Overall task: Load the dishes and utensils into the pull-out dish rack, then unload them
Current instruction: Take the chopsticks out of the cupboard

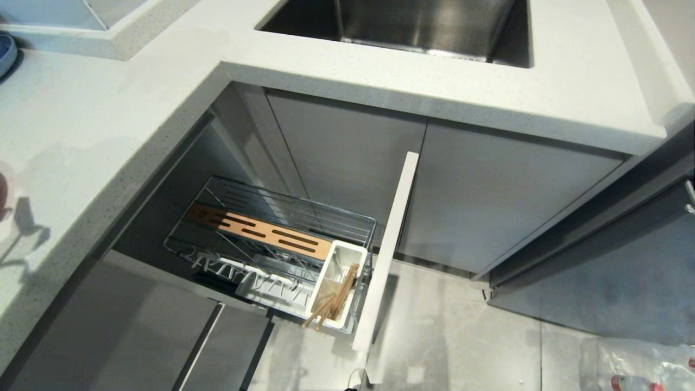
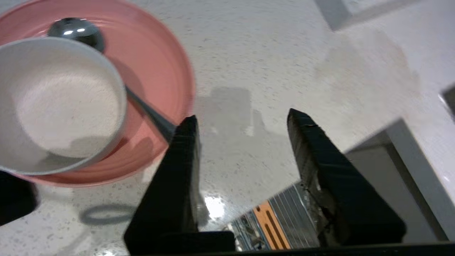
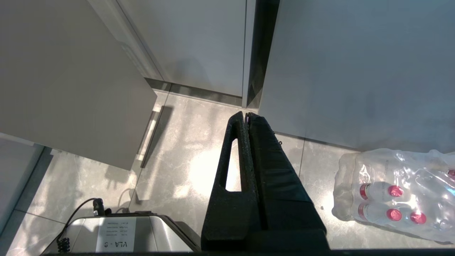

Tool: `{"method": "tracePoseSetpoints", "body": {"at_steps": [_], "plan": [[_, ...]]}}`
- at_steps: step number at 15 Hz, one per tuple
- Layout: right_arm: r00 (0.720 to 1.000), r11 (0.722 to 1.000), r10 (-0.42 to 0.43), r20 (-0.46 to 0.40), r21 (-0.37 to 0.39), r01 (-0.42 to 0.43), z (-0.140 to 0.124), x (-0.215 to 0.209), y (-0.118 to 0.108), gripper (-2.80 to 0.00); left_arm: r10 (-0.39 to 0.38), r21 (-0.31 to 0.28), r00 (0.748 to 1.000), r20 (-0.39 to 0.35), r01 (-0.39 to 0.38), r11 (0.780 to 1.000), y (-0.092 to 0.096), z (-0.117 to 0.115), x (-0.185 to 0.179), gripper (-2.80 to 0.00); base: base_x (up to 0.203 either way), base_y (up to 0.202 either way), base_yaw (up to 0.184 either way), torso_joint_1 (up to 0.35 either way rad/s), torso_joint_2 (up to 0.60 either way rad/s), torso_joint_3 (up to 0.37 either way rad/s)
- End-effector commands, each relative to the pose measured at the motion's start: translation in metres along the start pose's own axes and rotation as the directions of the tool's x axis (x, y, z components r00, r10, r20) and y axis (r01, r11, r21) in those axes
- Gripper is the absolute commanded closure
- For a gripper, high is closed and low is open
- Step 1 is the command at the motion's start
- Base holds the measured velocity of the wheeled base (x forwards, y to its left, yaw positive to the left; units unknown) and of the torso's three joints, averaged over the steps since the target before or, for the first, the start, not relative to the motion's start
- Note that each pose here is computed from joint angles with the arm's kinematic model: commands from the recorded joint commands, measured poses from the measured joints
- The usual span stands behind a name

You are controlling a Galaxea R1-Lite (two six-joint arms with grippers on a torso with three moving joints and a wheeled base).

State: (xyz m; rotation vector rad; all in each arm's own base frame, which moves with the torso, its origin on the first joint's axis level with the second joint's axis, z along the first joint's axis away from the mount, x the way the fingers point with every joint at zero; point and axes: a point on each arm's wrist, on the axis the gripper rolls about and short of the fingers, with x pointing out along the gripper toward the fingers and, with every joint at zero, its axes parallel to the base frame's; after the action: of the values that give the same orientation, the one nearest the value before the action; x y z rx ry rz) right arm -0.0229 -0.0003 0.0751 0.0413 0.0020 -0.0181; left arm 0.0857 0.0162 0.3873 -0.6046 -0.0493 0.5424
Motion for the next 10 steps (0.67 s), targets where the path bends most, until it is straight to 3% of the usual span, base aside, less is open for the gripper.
{"method": "tracePoseSetpoints", "body": {"at_steps": [1,3,4,5,6,7,8,10], "plan": [[1.000,1.000,0.000,-0.002,0.000,0.000,0.000,0.000,0.000,0.00,-0.068,0.012,0.998,-0.009,0.068,0.998,-0.001,0.004,-0.012,0.00,0.000,0.000,0.000,0.000,0.00,0.000],[1.000,1.000,0.000,-0.002,0.000,0.000,0.000,0.000,0.000,0.00,-0.167,0.075,0.985,-0.046,0.170,0.983,-0.007,0.007,-0.017,0.00,0.000,0.000,0.000,0.000,0.00,0.000],[1.000,1.000,0.000,-0.002,0.000,0.000,0.000,0.000,0.000,0.00,-0.244,0.098,0.966,-0.090,0.252,0.963,-0.012,0.007,-0.020,0.00,0.000,0.000,0.000,0.000,0.00,0.000],[1.000,1.000,0.000,-0.002,0.000,0.000,0.000,0.000,0.000,0.00,-0.335,0.124,0.930,-0.150,0.354,0.927,-0.016,0.005,-0.024,0.00,0.000,0.000,0.000,0.000,0.00,0.000],[1.000,1.000,0.000,-0.002,0.000,0.000,0.000,0.000,0.000,0.00,-0.442,0.137,0.866,-0.232,0.479,0.867,-0.021,0.002,-0.027,0.00,0.000,0.000,0.000,0.000,0.00,0.000],[1.000,1.000,0.000,-0.002,0.000,0.000,0.000,0.000,0.000,0.00,-0.527,0.128,0.785,-0.325,0.589,0.798,-0.024,-0.003,-0.029,0.00,0.000,0.000,0.000,0.000,0.00,0.000],[1.000,1.000,0.000,-0.002,0.000,0.000,0.000,0.000,0.000,0.00,-0.551,0.120,0.724,-0.415,0.644,0.755,-0.027,-0.011,-0.026,0.00,0.000,0.000,0.000,0.000,0.00,0.000],[1.000,1.000,0.000,-0.002,0.000,0.000,0.000,0.000,0.000,0.00,-0.546,0.093,0.635,-0.547,0.694,0.714,-0.039,-0.026,-0.013,0.00,0.000,0.000,0.000,0.000,0.00,0.000]]}}
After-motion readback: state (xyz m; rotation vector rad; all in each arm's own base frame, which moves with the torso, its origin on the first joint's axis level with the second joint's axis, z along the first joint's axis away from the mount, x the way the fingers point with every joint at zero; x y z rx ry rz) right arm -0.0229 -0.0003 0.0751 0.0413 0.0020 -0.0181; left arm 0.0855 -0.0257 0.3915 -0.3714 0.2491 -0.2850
